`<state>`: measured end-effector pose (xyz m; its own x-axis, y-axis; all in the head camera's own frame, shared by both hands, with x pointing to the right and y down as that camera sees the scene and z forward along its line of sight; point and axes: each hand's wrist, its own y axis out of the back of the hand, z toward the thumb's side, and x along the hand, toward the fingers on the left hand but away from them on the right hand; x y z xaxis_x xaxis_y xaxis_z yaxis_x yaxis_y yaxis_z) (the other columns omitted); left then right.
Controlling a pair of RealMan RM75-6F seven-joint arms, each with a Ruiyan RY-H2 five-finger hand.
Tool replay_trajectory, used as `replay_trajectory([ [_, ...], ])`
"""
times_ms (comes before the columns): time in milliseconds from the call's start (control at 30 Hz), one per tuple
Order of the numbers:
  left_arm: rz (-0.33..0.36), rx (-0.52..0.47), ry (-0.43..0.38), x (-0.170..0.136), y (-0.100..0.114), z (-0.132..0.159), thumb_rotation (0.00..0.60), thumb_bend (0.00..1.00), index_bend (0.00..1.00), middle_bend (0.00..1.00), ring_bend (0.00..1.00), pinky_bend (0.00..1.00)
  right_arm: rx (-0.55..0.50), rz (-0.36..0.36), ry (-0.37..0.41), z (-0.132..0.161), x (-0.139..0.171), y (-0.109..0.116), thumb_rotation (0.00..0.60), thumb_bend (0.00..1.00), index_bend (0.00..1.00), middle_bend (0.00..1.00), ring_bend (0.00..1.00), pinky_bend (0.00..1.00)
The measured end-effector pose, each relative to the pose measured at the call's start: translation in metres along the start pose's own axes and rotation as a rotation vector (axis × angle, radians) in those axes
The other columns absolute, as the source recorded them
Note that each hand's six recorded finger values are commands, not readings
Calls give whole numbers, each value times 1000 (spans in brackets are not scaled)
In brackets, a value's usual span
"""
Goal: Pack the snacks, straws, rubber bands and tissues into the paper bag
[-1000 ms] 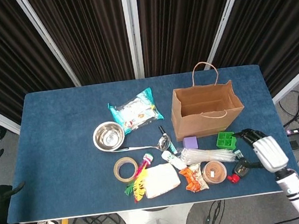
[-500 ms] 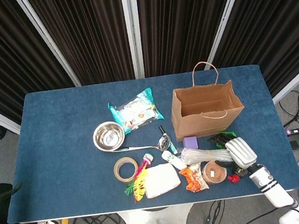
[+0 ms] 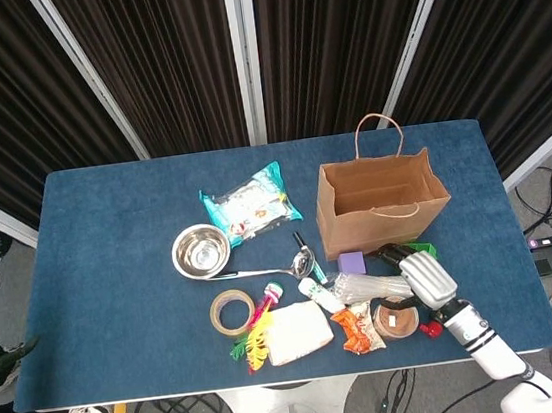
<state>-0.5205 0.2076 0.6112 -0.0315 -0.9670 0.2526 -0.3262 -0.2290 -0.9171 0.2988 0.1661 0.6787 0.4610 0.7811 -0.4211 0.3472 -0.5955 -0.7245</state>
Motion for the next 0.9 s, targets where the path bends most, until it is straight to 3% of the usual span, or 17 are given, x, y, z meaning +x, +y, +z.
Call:
replay_trajectory([
  [467, 2, -9, 17, -3, 1, -6, 600, 31, 99, 143, 12, 144, -38, 55, -63, 2, -22, -26, 600, 0, 269, 308, 231, 337],
  [600, 1, -11, 16, -3, 1, -7, 600, 31, 99, 143, 12, 144, -29, 68, -71, 2, -24, -31, 600, 13, 357, 369, 295, 408],
  [767, 3, -11, 19, -2, 2, -8, 600, 31, 99, 143, 12, 144, -7, 75, -75, 3, -26, -35, 600, 135, 540, 497, 425, 550],
  [900, 2, -9, 16, -2, 2, -7, 600, 31, 99, 143, 12, 144, 9, 73, -76, 5, -25, -35, 600, 187, 588, 528, 458, 588],
])
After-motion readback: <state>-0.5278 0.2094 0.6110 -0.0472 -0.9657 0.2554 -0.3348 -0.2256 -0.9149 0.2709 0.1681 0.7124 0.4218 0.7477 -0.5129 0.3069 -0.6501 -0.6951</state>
